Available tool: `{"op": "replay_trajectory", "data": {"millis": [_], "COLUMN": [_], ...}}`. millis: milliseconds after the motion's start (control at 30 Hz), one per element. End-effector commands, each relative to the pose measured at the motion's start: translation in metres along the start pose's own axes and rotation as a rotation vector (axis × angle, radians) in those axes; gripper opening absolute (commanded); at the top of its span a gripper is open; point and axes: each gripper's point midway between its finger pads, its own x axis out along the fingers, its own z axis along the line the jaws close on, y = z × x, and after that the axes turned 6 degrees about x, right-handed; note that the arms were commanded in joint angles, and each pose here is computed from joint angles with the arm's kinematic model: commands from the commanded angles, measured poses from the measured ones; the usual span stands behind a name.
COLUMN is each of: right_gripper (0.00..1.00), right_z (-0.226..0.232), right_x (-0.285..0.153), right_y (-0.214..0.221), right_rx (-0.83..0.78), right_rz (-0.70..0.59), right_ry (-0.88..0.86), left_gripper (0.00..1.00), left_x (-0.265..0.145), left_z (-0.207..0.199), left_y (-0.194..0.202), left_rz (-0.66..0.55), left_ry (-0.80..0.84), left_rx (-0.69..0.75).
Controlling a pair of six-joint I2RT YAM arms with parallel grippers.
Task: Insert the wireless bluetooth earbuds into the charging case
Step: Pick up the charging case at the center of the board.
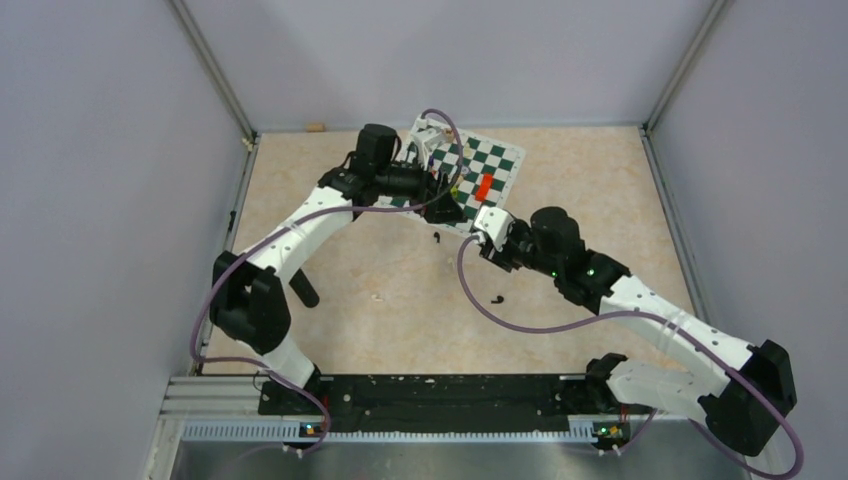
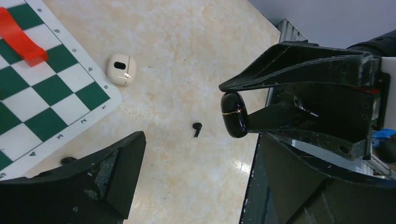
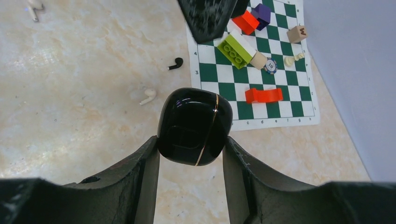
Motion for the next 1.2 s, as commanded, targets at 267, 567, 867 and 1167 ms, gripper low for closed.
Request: {"op": "replay_trajectory", "data": {"millis": [267,567,867,1167], "right_gripper": [0.33,0.34,0.34,0.35], "right_z": [-0.014,-0.014,-0.01,-0.007], "right_x": [-0.004,-0.009,-0.009,-0.003], "right_y": [-0.029,-0.035,-0.036,-0.031], "right_rx": [-0.023,-0.017,-0.019,-0.029], "right_rz": [-0.126,-0.152,-0.159,-0.143], "right_ry": [0.07,0.067,0.047,0.05], "left_gripper": [0.99,0.95,0.86,0.79], "left_x": [0.027,0.037,0.045,0.052], "left_z": [-0.038,-0.039,-0.032,-0.038], "left_y": [0.01,0.021,0.024,0.026], "left_rz": [0.033,0.075,0.09,0.103], "left_ry": [0.169,0.178,0.181,0.225], "left_rx": [-0.007,-0.009,-0.033,-0.048]}}
